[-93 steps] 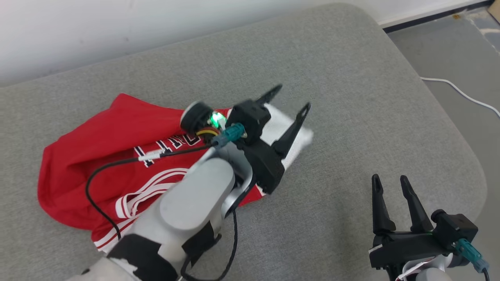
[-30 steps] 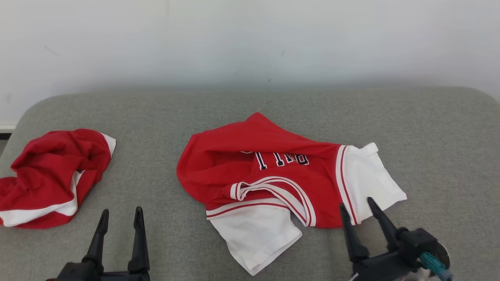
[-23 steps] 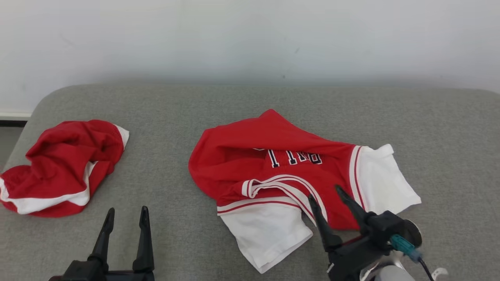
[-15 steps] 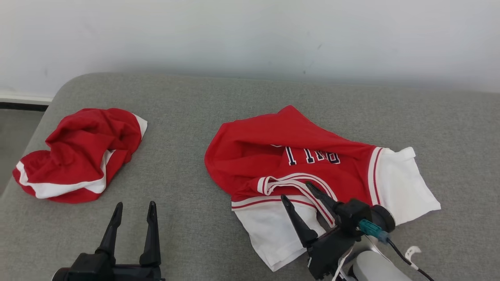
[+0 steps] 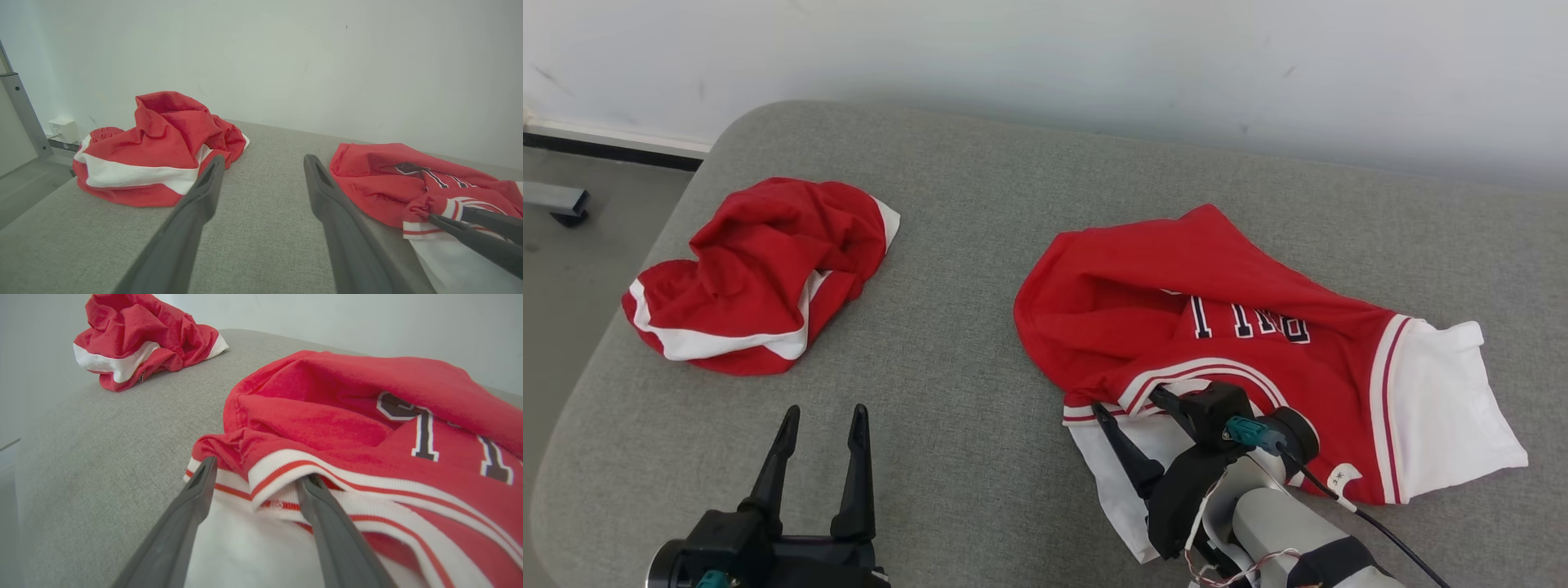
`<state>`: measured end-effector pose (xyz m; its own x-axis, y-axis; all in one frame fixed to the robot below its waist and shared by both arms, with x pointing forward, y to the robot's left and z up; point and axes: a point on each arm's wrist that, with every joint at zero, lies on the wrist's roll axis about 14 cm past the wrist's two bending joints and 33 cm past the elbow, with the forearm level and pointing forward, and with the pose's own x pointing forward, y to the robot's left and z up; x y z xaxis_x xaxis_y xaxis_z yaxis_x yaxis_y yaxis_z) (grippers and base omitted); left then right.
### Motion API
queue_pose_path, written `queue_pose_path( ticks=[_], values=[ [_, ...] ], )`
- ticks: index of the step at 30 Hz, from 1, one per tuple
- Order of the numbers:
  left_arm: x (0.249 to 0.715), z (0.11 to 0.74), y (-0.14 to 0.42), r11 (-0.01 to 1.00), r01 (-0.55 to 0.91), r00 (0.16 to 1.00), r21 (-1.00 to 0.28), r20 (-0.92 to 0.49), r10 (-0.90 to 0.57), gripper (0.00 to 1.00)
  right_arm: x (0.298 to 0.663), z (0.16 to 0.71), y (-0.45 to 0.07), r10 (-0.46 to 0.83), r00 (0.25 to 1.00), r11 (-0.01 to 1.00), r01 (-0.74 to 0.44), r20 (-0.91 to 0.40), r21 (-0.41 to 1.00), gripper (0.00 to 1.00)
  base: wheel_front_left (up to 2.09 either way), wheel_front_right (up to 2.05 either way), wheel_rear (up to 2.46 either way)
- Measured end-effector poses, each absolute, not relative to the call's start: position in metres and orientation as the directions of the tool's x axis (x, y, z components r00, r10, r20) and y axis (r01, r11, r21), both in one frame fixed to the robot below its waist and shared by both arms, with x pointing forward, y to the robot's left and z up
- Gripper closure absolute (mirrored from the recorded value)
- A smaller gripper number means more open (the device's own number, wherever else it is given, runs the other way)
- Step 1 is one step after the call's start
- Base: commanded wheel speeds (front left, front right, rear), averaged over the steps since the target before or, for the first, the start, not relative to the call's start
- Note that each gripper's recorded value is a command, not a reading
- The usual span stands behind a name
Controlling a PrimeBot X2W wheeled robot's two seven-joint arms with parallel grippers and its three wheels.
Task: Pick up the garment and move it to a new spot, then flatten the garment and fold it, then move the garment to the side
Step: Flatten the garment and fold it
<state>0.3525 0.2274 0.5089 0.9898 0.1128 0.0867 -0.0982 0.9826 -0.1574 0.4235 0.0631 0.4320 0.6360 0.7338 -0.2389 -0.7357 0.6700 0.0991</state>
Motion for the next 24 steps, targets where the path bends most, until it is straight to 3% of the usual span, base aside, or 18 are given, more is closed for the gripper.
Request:
queue_pose_path(
  ticks=[1, 7, 11, 24],
  values=[
    [0.352, 0.508, 0.229, 0.982, -0.104, 0.989, -0.157, 0.085, 0.118, 0.00, 0.424, 0.430, 0.064, 0.734, 0.633, 0.669, -0.737, -0.247, 0.101, 1.00, 0.00, 0.00, 0.00],
    [0.350, 0.507, 0.233, 0.981, -0.118, 0.988, -0.156, 0.081, 0.132, 0.00, 0.431, 0.430, 0.059, 0.718, 0.649, 0.687, -0.719, -0.252, 0.106, 1.00, 0.00, 0.00, 0.00],
    [0.351, 0.506, 0.227, 0.982, -0.100, 0.990, -0.162, 0.078, 0.114, 0.00, 0.446, 0.456, 0.044, 0.694, 0.698, 0.718, -0.690, -0.174, 0.097, 1.00, 0.00, 0.00, 0.00],
    [0.366, 0.505, 0.190, 0.984, 0.016, 0.996, -0.178, 0.085, -0.001, 0.00, 0.427, 0.496, -0.078, 0.509, 0.861, 0.861, -0.509, -0.010, -0.008, 1.00, 0.00, 0.00, 0.00]
  ],
)
